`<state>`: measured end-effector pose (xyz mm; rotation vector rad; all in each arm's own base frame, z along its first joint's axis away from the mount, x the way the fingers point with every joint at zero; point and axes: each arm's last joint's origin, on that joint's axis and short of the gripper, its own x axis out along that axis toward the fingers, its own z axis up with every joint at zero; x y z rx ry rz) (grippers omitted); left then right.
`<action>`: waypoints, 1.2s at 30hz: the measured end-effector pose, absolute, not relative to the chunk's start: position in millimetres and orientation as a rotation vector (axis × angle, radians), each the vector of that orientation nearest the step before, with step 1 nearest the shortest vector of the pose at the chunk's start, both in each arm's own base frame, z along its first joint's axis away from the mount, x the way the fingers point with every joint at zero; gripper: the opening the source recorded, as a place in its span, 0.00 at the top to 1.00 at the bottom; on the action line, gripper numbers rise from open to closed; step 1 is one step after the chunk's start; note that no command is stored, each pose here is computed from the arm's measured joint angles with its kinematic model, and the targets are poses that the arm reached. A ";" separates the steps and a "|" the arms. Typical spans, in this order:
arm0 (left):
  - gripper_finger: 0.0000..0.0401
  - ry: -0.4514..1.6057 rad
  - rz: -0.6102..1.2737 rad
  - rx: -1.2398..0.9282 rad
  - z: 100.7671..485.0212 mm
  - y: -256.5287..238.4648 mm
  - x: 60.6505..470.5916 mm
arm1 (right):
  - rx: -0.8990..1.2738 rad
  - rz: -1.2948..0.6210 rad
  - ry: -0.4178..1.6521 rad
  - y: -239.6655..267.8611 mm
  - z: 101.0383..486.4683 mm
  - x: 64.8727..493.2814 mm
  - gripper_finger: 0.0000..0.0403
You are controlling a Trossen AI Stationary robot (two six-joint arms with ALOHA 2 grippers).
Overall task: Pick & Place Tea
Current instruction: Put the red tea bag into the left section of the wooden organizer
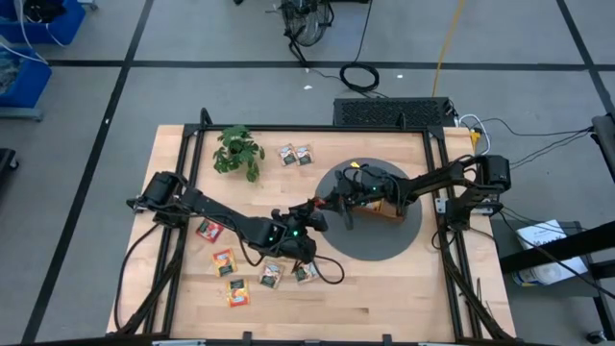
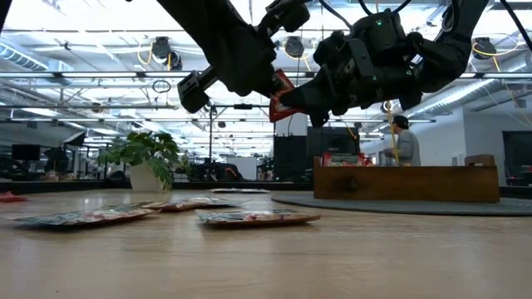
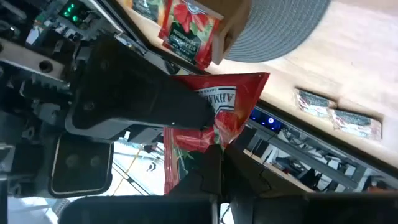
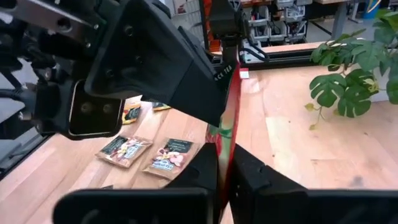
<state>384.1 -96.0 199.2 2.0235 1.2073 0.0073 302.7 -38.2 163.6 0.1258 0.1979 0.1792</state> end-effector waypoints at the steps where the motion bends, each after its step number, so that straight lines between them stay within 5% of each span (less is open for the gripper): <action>1: 0.96 1.202 0.017 2.009 199.3 -96.3 384.1 | 0.125 0.179 0.200 -38.2 163.4 302.6 0.98; 12: 0.92 1.035 0.333 1.597 204.9 -98.7 388.0 | 0.116 0.177 0.198 -39.6 163.9 302.3 0.99; 26: 0.31 0.943 0.721 1.378 220.4 -96.3 391.7 | 0.114 0.109 0.231 -44.9 161.5 301.0 1.00; 36: 0.21 0.666 0.908 0.910 289.6 -97.3 337.2 | 0.071 -0.082 0.391 -47.6 157.6 282.2 1.00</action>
